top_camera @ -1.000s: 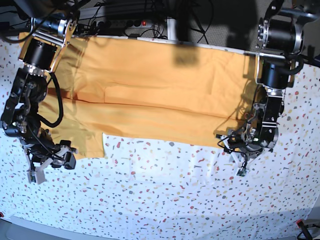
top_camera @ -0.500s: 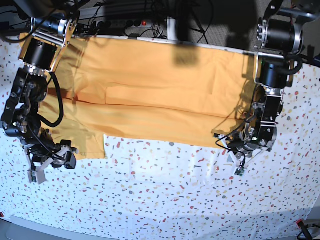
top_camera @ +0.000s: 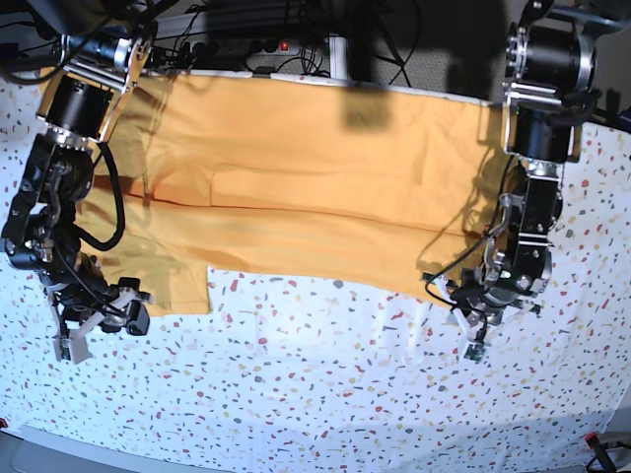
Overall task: Fold the T-shirt properly
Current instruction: 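Reposition both grippers over the folded shirt's lower edge, then grasp the folded yellow shirt's edge with both grippers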
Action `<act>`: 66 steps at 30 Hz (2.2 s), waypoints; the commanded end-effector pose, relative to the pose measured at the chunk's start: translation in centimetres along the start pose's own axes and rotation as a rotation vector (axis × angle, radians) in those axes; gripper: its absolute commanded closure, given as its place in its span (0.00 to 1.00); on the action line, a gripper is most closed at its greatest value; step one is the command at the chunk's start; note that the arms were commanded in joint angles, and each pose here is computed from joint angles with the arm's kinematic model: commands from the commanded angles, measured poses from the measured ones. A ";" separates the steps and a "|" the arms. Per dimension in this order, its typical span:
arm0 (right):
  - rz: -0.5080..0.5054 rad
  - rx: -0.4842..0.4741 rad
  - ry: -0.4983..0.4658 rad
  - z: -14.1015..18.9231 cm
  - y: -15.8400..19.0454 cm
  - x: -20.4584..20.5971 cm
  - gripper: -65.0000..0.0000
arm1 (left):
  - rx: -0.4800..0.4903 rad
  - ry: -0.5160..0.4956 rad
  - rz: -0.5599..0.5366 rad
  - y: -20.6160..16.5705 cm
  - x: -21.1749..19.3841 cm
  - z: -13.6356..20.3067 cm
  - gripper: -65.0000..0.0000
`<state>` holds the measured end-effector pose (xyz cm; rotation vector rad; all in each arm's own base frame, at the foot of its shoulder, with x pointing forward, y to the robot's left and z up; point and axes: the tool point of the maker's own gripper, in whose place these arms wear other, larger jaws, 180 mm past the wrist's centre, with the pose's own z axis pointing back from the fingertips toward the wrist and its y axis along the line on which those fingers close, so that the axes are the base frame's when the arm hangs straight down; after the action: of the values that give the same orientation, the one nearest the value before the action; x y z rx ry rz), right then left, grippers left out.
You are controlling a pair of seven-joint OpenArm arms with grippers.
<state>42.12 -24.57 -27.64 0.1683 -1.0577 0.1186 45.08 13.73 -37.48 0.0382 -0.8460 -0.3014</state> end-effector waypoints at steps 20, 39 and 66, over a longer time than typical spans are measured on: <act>0.062 -0.231 0.144 -3.1 -10.7 -1.9 0.56 | 0.006 -0.095 -0.016 -0.3 1.9 1.8 1.00; -0.019 -0.280 0.441 -4.2 -12.9 -12.0 1.00 | -0.017 -0.106 0.010 -0.7 2.1 1.8 1.00; 0.328 -0.049 0.213 5.6 -1.5 -6.3 1.00 | 0.029 -0.081 -0.046 0.5 5.0 6.2 1.00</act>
<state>33.64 -26.65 -32.26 -0.0388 -0.8209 0.3895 42.60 13.16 -31.69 0.0589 -0.8674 -0.3335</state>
